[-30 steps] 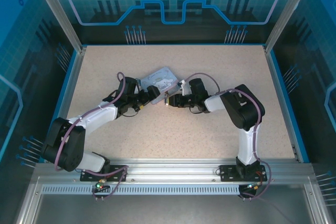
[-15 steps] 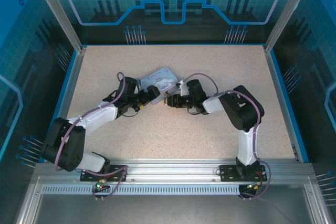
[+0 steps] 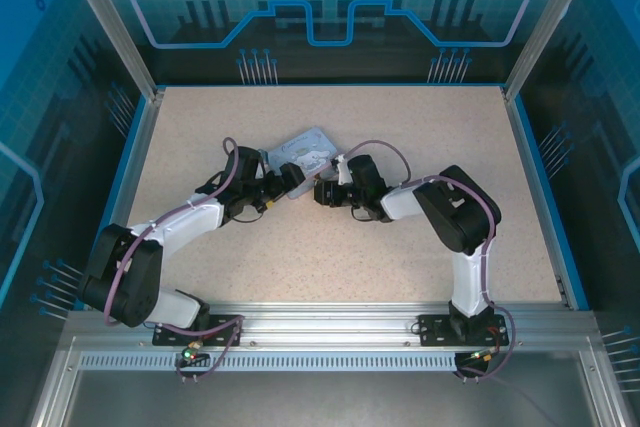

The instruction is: Unlock a padlock with a key

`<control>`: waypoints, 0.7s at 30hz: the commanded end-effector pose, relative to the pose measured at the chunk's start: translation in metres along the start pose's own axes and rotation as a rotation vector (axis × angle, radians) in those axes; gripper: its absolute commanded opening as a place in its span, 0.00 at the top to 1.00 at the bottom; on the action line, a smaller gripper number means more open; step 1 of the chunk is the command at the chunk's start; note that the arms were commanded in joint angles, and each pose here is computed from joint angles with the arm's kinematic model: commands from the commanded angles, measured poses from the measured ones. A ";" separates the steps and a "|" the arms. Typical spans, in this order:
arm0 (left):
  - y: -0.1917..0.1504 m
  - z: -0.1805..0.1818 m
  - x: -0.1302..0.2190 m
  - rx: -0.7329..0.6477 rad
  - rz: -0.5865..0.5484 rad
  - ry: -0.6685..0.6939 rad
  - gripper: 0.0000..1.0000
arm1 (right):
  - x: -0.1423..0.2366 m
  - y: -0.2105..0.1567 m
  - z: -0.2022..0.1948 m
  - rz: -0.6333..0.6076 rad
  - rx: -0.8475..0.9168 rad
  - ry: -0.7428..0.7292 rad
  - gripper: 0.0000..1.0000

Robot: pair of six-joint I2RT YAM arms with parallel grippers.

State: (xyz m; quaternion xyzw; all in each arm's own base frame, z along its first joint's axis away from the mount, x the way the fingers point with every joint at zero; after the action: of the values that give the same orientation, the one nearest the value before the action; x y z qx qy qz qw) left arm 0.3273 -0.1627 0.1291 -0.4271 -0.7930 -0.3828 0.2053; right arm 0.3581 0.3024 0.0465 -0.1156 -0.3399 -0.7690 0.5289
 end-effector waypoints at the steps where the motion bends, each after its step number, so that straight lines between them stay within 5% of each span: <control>1: 0.009 -0.008 0.006 0.015 -0.020 -0.039 0.01 | -0.007 -0.033 -0.032 0.077 -0.029 -0.104 0.66; 14: 0.013 -0.005 0.007 0.008 -0.031 -0.015 0.01 | -0.008 -0.033 -0.028 0.079 -0.051 -0.074 0.89; 21: 0.026 0.009 0.016 -0.043 -0.066 0.145 0.01 | -0.002 -0.038 -0.027 0.102 -0.098 -0.051 0.98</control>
State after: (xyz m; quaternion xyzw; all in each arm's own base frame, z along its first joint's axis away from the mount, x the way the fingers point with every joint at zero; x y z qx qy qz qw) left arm 0.3334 -0.1525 0.1334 -0.4071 -0.7908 -0.3985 0.2240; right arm 0.3566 0.3000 0.0419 -0.1180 -0.3271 -0.7784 0.5226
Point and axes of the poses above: each hand's point on the last joint's axis, 136 mm out from that joint toward the fingers, its own x axis back along the fingers, its own z axis along the line the jaws close on, y = z × x, the point moved 3 cm from there along x, back along the fingers, and after that the axes turned 14 degrees about -x, right-handed, at the moved point
